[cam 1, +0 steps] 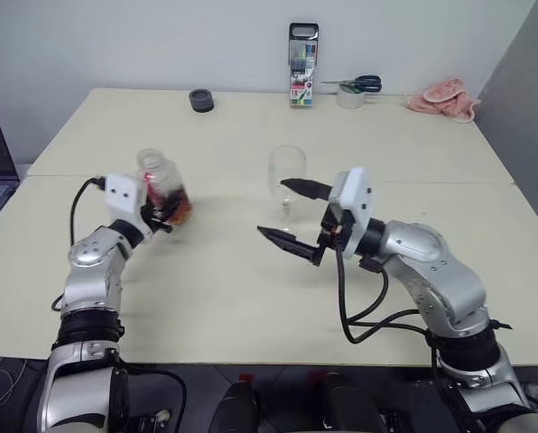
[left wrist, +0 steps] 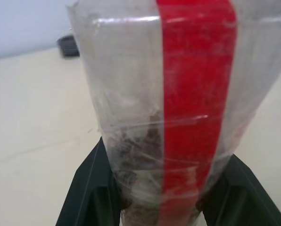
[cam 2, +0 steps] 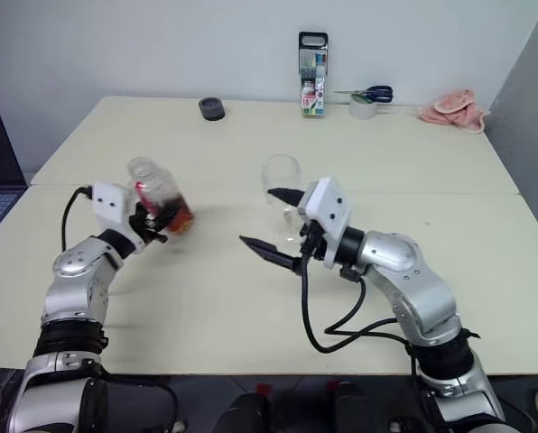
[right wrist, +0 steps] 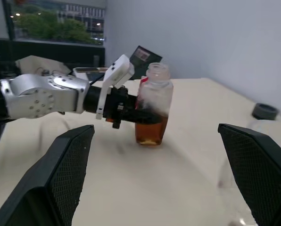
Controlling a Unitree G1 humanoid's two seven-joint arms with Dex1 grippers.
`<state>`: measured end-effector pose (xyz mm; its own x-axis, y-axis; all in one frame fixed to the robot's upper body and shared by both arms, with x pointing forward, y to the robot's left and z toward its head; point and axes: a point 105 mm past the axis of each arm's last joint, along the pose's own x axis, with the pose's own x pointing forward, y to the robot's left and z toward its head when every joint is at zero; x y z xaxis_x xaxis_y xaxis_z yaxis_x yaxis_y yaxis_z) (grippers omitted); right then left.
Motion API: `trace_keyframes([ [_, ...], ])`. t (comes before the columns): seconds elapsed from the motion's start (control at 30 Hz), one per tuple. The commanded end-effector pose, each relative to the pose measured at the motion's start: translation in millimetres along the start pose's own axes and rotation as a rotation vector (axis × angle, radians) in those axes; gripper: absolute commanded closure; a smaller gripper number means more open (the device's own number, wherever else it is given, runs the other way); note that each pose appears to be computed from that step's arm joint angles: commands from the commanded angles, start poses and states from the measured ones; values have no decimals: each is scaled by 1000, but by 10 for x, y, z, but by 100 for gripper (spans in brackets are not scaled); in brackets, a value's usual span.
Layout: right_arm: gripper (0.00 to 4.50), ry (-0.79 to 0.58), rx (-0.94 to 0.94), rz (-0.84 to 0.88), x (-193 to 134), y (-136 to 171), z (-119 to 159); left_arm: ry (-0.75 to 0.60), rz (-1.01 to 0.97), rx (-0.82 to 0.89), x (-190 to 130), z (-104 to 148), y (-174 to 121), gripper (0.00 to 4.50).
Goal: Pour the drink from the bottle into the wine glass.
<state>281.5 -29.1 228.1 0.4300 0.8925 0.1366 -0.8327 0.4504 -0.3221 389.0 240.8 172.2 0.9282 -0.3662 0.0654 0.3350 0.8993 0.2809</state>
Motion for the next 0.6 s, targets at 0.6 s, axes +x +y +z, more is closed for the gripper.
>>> trace_keyframes([
  [0.6, 0, 12, 5, -237, -90, -314, 51, -273, -123, 837, 648, 1276, -356, 282],
])
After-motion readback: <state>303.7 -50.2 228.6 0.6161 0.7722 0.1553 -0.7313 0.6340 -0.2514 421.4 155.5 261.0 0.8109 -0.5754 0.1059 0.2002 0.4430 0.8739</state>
